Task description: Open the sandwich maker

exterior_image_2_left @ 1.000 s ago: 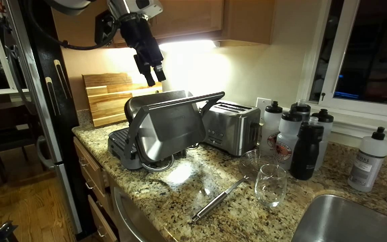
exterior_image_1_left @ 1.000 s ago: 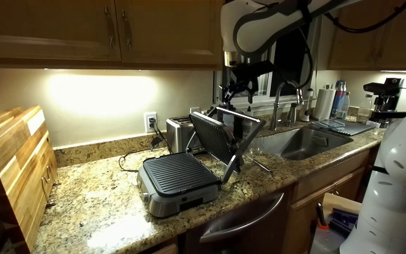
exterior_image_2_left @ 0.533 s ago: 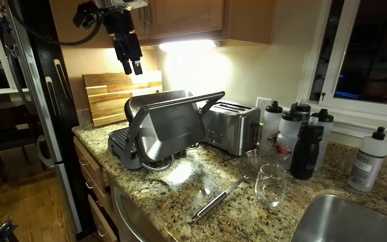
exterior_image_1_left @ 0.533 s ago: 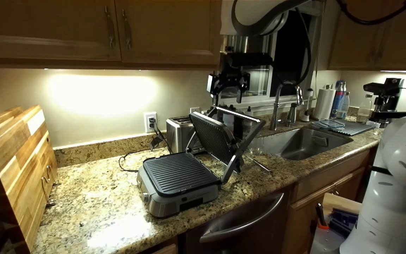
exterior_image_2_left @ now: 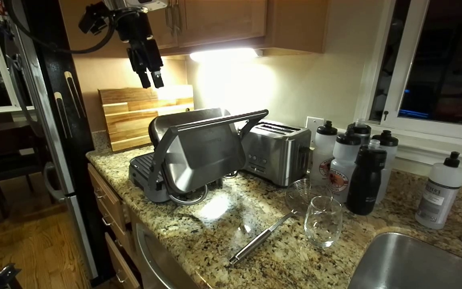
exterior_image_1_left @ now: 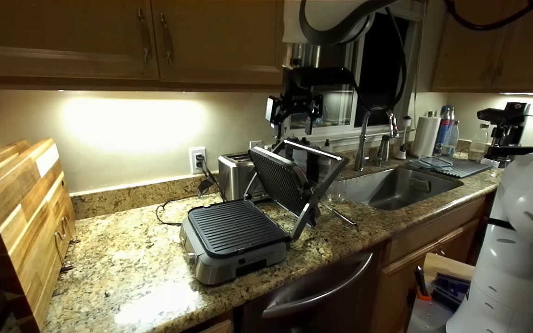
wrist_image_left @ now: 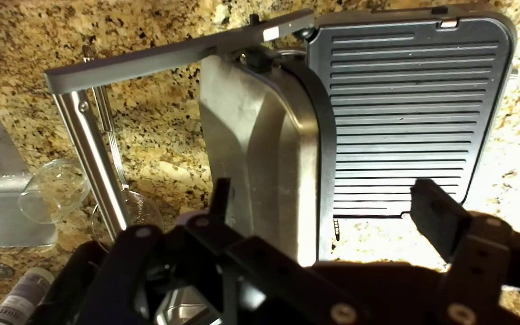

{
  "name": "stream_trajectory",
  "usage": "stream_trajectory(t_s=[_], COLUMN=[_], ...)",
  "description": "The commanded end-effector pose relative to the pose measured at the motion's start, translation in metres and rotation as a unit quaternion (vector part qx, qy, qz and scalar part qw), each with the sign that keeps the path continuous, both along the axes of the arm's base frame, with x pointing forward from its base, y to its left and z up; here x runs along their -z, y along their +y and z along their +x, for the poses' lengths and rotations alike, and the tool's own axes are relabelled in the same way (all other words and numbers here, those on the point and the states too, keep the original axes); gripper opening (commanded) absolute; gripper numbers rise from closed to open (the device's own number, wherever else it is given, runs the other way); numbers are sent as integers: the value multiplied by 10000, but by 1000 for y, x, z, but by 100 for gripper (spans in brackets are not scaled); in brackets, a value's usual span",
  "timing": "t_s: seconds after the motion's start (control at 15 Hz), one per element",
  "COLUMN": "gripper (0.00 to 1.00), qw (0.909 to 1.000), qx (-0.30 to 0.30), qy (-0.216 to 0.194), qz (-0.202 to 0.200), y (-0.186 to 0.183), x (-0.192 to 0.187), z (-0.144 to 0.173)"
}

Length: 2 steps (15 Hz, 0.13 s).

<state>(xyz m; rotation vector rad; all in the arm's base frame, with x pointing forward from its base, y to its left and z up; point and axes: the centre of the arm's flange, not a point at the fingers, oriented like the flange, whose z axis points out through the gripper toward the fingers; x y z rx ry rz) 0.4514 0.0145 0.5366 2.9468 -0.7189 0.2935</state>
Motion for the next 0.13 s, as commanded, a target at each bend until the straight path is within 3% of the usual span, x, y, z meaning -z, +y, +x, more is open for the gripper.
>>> stream_trajectory(t_s=[0.0,0.07], gripper=[100,100], qw=[10000,10000], qx=[-1,-1], qy=[1,1], qz=[0,0], y=[0,0], x=[0,0], z=[0,0])
